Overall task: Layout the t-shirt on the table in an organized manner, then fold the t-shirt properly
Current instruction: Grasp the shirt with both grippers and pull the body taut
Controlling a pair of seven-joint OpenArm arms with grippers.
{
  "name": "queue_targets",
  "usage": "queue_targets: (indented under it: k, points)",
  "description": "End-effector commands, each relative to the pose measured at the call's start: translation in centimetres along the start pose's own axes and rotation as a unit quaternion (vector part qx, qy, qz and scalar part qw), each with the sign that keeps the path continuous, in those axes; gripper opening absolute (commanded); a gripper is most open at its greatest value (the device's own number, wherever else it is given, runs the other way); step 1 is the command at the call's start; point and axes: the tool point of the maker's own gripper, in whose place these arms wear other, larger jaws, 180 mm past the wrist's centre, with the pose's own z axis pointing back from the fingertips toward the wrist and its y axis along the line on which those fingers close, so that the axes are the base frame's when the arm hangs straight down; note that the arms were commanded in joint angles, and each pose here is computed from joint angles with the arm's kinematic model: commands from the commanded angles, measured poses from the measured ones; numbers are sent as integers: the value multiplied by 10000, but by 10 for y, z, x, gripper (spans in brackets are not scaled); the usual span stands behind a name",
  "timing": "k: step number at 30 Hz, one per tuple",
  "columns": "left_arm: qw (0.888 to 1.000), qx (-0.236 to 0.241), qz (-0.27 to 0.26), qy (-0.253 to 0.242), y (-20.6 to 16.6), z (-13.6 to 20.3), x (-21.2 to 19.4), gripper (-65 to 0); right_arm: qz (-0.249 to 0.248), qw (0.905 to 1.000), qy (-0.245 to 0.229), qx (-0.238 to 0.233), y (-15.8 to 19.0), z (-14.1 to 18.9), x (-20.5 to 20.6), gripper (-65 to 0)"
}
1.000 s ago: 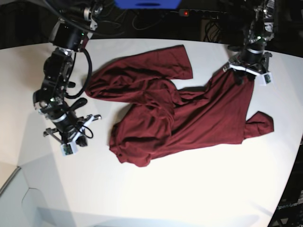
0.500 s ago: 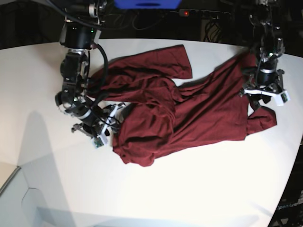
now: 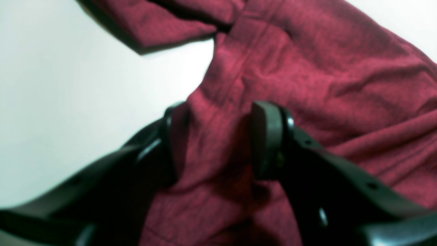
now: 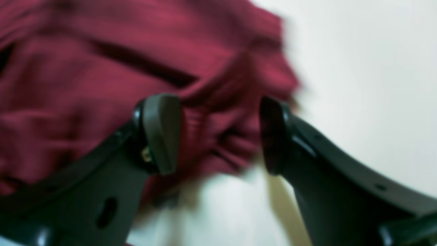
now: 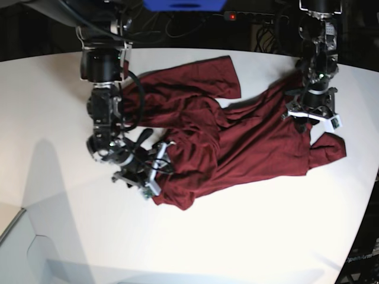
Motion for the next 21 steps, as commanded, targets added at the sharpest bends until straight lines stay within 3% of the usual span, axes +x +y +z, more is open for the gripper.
queue_targets:
  k: [1, 5, 8, 16, 19, 21]
  points:
    - [9999, 9, -3, 161, 1, 0, -4, -366, 138, 9995, -259, 125, 9, 0, 18, -285]
    - [9999, 14, -17, 156, 2, 0, -3, -366, 652, 9955, -26, 690, 62, -11, 4, -284]
    - [9999, 32, -14, 142, 3, 0, -2, -366, 926, 9916, -7, 908, 84, -10, 3, -284]
    - [9999, 49, -6, 139, 5, 0, -2, -366, 1450, 9858, -766, 374, 66, 34, 49, -284]
    - [9999, 49, -6, 139, 5, 0, -2, -366, 1521, 9854, -723, 246, 52, 38, 46, -284]
    - [9999, 49, -6, 139, 5, 0, -2, -366, 1281, 9901, -570, 73, 28, 34, 36, -284]
